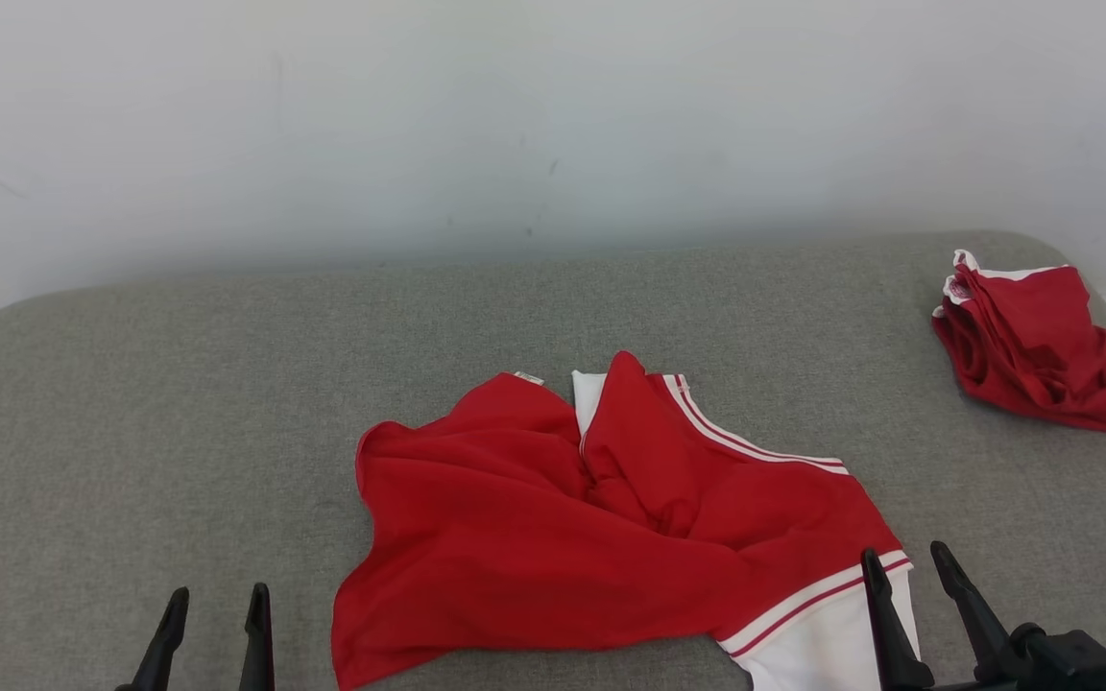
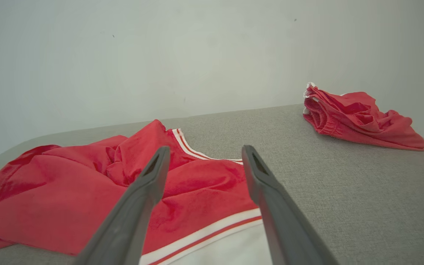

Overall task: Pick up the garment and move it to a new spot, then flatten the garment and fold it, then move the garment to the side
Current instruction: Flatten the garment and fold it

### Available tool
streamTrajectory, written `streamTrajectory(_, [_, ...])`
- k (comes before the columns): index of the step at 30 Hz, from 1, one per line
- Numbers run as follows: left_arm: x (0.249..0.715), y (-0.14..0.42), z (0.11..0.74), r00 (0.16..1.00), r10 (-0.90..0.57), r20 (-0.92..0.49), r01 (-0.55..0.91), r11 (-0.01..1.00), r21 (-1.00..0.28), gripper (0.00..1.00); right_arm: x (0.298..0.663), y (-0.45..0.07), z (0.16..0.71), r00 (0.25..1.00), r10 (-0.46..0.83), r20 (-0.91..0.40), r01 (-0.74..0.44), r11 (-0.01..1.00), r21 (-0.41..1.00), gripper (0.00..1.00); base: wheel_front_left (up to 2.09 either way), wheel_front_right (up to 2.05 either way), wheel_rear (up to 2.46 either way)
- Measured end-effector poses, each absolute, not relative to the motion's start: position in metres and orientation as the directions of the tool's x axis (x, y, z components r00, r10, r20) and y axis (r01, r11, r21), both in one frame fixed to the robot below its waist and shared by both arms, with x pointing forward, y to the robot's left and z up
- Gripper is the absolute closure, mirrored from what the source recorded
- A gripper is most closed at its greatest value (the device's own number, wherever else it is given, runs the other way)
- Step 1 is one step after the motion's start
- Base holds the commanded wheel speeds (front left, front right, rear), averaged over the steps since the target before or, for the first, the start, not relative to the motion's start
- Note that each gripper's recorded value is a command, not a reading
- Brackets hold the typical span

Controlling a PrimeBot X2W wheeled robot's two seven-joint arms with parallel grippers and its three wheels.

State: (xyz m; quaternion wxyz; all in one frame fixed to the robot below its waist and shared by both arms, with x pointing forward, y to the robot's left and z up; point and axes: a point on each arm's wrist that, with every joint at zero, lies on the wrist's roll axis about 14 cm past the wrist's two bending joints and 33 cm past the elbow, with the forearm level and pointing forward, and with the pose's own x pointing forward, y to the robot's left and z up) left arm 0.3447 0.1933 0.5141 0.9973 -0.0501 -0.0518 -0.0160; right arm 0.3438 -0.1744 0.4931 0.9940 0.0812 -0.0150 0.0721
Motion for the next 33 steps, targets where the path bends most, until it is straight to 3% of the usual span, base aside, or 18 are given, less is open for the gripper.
streamTrajectory(13, [0.345,0.197,0.507,0.996,-0.032,0.087,0.041,0.994,-0.102,0.00,0.342,-0.176,0.485,0.990,0.137,0.017,-0.138,0.976,0.168,0.00,0.00,0.00,0.00])
streamTrajectory(33, [0.368,0.142,0.423,0.951,-0.245,-0.190,0.226,0.967,-0.117,0.00,0.328,-0.214,0.391,0.949,0.057,-0.310,-0.020,0.993,0.120,0.00,0.00,0.00,0.00])
